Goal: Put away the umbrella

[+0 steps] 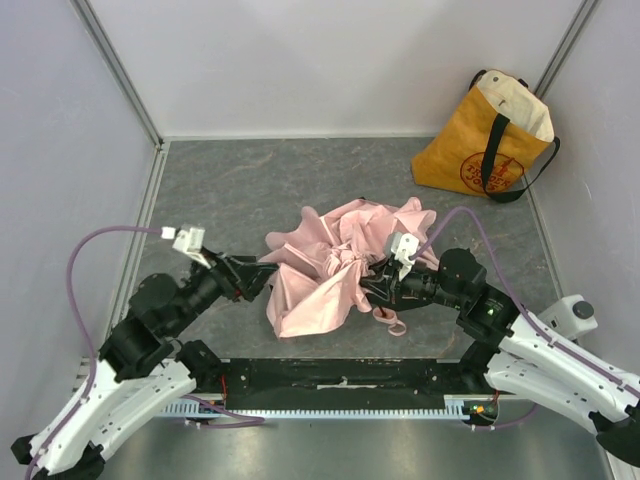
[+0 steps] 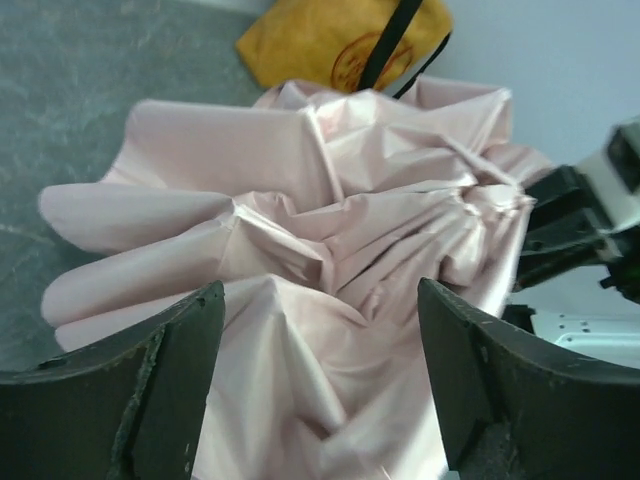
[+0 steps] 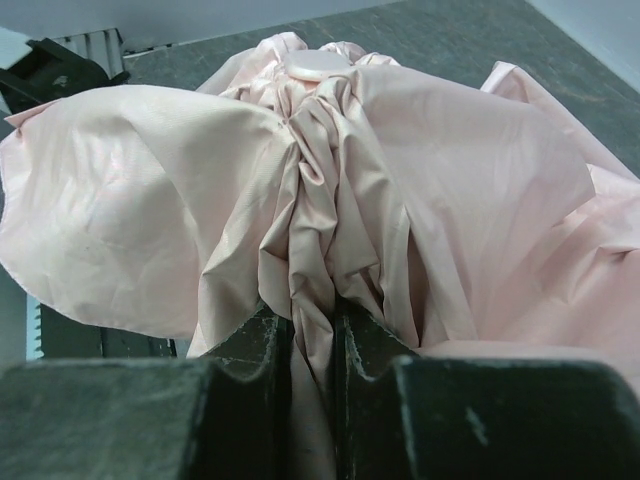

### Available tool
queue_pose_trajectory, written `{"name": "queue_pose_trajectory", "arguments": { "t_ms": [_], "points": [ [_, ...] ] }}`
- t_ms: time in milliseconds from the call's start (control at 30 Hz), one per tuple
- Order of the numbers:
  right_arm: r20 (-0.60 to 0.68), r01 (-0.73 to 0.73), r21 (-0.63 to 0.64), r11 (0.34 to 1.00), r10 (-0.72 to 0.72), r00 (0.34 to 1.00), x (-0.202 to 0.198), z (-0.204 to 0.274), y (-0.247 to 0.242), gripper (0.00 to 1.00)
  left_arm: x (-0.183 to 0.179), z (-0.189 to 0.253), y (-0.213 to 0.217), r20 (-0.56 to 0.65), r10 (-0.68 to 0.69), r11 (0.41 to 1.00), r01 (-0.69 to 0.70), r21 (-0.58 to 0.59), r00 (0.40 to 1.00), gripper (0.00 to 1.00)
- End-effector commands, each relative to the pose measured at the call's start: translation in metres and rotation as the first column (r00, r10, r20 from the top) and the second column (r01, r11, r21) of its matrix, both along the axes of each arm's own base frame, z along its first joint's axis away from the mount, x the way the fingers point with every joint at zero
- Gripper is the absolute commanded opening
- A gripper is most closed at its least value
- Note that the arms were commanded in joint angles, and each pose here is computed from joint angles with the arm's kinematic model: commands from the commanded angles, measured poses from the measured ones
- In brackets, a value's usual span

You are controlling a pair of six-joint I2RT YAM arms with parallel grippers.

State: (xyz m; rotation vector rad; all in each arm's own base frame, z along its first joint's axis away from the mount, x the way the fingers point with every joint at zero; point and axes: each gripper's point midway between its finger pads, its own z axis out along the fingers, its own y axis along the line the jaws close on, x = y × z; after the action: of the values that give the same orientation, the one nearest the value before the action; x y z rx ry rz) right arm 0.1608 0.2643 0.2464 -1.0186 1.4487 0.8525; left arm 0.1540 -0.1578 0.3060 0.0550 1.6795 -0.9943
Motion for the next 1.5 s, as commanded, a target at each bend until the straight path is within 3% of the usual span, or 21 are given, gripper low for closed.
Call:
{"name": "queue_pose_trajectory", "arguments": {
  "t_ms": [0, 67, 233, 367, 500, 600, 700, 833, 967, 1067, 1167, 1333, 1467],
  "points": [
    [0.196, -0.111, 0.154, 0.982, 0.079, 0.977, -0.007, 0.060, 0.013, 0.00, 0.013, -0.009, -0.024, -0.106, -0.034, 0.999, 0.033, -0.016, 0.994, 0.86],
    [0.197, -0.129, 0.158, 0.979, 0.097, 0.976, -0.008, 0.063, 0.017, 0.00, 0.009, -0.006, -0.035, -0.083, -0.097, 0.995, 0.094, -0.039, 0.992, 0.95],
    [0.197, -0.160, 0.185, 0.970, 0.123, 0.973, -0.012, 0.071, 0.020, 0.00, 0.021, -0.005, -0.022, -0.042, -0.002, 1.000, 0.001, -0.029, 0.999, 0.96],
    [0.165, -0.107, 0.208, 0.972, 0.073, 0.984, -0.004, 0.071, 0.019, 0.00, 0.014, 0.006, -0.032, 0.079, -0.075, 0.993, 0.082, -0.089, 0.994, 0.97],
    [0.157, -0.118, 0.219, 0.969, 0.084, 0.984, -0.006, 0.075, 0.020, 0.00, 0.009, 0.009, -0.034, 0.130, -0.105, 0.990, 0.116, -0.079, 0.986, 0.87],
    [0.152, -0.136, 0.204, 0.970, 0.105, 0.983, -0.009, 0.074, 0.021, 0.00, 0.007, 0.014, -0.016, 0.221, -0.038, 0.994, 0.060, -0.093, 0.975, 0.85],
    [0.153, -0.155, 0.199, 0.968, 0.125, 0.980, -0.012, 0.076, 0.022, 0.00, 0.003, 0.024, 0.005, 0.304, 0.051, 0.990, -0.008, -0.142, 0.951, 0.90],
    [0.156, -0.165, 0.208, 0.964, 0.134, 0.979, -0.014, 0.079, 0.021, 0.00, 0.017, 0.019, 0.015, 0.269, 0.139, 0.983, -0.098, -0.158, 0.953, 0.99],
    [0.151, -0.148, 0.220, 0.964, 0.116, 0.982, -0.010, 0.083, 0.022, 0.00, 0.025, 0.011, -0.022, 0.192, 0.003, 0.997, 0.011, -0.073, 0.981, 0.98],
    [0.136, -0.102, 0.238, 0.966, 0.071, 0.988, 0.001, 0.087, 0.023, 0.00, 0.015, 0.020, -0.047, 0.247, -0.131, 0.982, 0.159, -0.099, 0.960, 0.95],
    [0.078, -0.079, 0.261, 0.962, 0.060, 0.995, 0.009, 0.087, 0.030, 0.00, 0.002, 0.033, -0.054, 0.330, -0.179, 0.954, 0.245, -0.173, 0.927, 0.94],
    [0.047, -0.103, 0.284, 0.953, 0.093, 0.995, 0.011, 0.088, 0.042, 0.00, -0.002, 0.036, -0.064, 0.353, -0.225, 0.929, 0.309, -0.203, 0.908, 0.94],
    [0.037, -0.096, 0.288, 0.953, 0.089, 0.995, 0.013, 0.087, 0.042, 0.00, 0.005, 0.049, -0.063, 0.338, -0.203, 0.944, 0.275, -0.181, 0.919, 0.91]
  ]
}}
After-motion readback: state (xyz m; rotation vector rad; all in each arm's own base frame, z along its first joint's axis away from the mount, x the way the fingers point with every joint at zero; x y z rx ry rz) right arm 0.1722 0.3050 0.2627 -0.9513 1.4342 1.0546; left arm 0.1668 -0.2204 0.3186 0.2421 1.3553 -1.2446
